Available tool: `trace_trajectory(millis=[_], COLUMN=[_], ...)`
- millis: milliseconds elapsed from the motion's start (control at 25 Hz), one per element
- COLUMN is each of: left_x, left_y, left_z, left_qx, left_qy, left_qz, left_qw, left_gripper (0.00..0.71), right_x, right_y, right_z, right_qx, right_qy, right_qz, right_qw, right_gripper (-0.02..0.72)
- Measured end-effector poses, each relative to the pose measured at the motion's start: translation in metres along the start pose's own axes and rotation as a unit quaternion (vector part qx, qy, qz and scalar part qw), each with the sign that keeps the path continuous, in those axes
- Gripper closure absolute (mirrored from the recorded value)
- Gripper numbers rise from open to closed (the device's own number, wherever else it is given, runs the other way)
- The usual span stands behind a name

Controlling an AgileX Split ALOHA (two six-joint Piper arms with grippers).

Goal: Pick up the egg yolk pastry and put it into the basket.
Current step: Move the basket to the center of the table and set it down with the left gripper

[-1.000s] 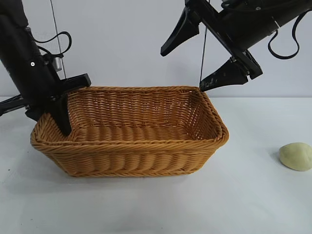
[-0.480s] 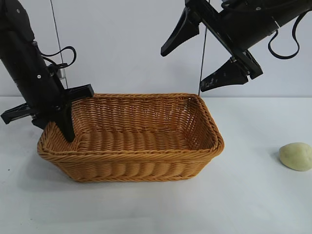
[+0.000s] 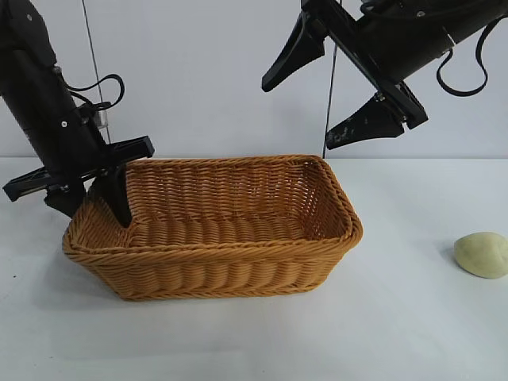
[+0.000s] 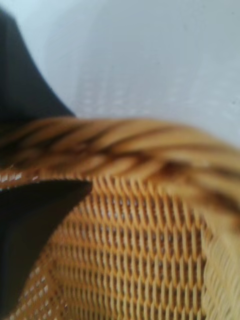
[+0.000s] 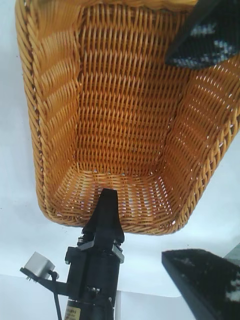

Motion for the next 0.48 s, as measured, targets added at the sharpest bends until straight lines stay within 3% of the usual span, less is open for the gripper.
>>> trace_trajectory(millis=[160, 480], left_x=[-0.003, -0.026], left_y=[-0.012, -0.081], left_z=[-0.002, -0.024], left_qx=[0.002, -0.035], left_qy=[0.017, 0.085], left_qz=[-0.006, -0.026], left_qw=[1.0, 0.995], left_gripper=[0.018, 0.018], right_x=[0.0, 0.0], right_y=[0.0, 0.0], right_z=[0.0, 0.0], right_qx=[0.0, 0.0], right_qy=[0.0, 0.0], right_qz=[0.0, 0.0], right_qw=[1.0, 1.0], right_gripper=[0.008, 0.008])
Point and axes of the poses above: a point on each arm's last joint axis where the gripper is mounted, y pointing out along that axis toward the gripper, x along the wrist's bending axis when the last joint is at zero, z = x × y, the point moved 9 cm from there along y, pointing out along that axis toward the gripper
